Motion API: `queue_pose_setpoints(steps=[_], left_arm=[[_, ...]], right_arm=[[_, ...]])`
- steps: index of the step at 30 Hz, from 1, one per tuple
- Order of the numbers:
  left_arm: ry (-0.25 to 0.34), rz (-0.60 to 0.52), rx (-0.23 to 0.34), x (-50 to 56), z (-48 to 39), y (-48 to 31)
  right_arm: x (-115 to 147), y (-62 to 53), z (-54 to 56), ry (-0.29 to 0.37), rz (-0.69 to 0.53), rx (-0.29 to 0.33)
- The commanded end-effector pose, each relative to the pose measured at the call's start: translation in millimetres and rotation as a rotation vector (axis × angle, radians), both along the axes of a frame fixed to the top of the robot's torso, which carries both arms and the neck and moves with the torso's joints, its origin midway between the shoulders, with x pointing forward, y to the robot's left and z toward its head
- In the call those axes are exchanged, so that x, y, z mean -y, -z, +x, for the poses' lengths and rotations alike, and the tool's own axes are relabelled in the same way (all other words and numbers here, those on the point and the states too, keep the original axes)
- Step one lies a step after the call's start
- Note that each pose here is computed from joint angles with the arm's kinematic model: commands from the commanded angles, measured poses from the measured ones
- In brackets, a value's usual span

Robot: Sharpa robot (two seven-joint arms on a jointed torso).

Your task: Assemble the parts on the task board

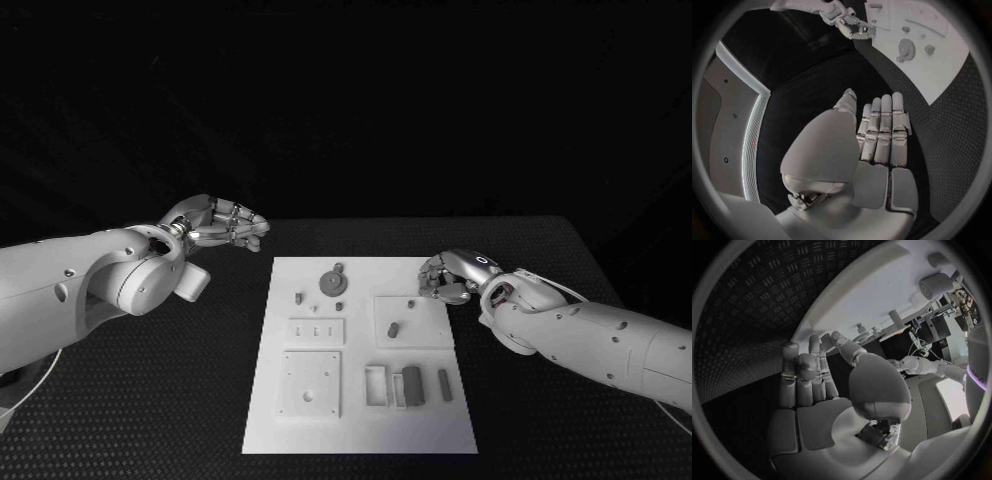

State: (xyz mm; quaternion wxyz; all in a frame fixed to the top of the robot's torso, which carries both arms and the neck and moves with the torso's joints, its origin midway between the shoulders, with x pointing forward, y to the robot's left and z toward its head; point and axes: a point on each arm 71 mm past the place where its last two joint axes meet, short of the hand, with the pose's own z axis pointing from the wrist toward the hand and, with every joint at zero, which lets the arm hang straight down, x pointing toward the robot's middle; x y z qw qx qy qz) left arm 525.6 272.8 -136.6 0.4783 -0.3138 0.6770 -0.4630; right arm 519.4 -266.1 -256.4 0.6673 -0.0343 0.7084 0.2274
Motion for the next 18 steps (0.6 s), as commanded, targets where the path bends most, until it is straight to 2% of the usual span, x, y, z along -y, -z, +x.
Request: queue_pose_setpoints(steps=[1, 4, 7, 10, 14, 18], left_arm=[[0.028, 0.098, -0.051, 4.3, -1.9, 5.3], [0.042, 0.124, -0.078, 7.7, -2.6, 7.8], [0.103, 0.189, -0.146, 11.0, -4.9, 14.1], [0.153, 0.247, -0.179, 18.6, -8.3, 17.9], [0.19, 0.252, -0.204, 32.2, -12.4, 22.0], [0.182, 0.164, -0.243, 44.3, -13.7, 22.8]], right_arm=[[-10.6, -12.9, 4.2, -0.03, -0.007, 0.012], [-19.7, -22.4, 5.5, -0.047, -0.009, 0.012], [-31.4, -33.1, 7.1, -0.069, -0.012, 0.004], [-44.5, -44.0, 5.8, -0.095, -0.005, 0.001], [-61.4, -53.9, 2.2, -0.124, 0.002, -0.012], [-77.2, -61.1, -2.0, -0.152, 0.005, -0.021]])
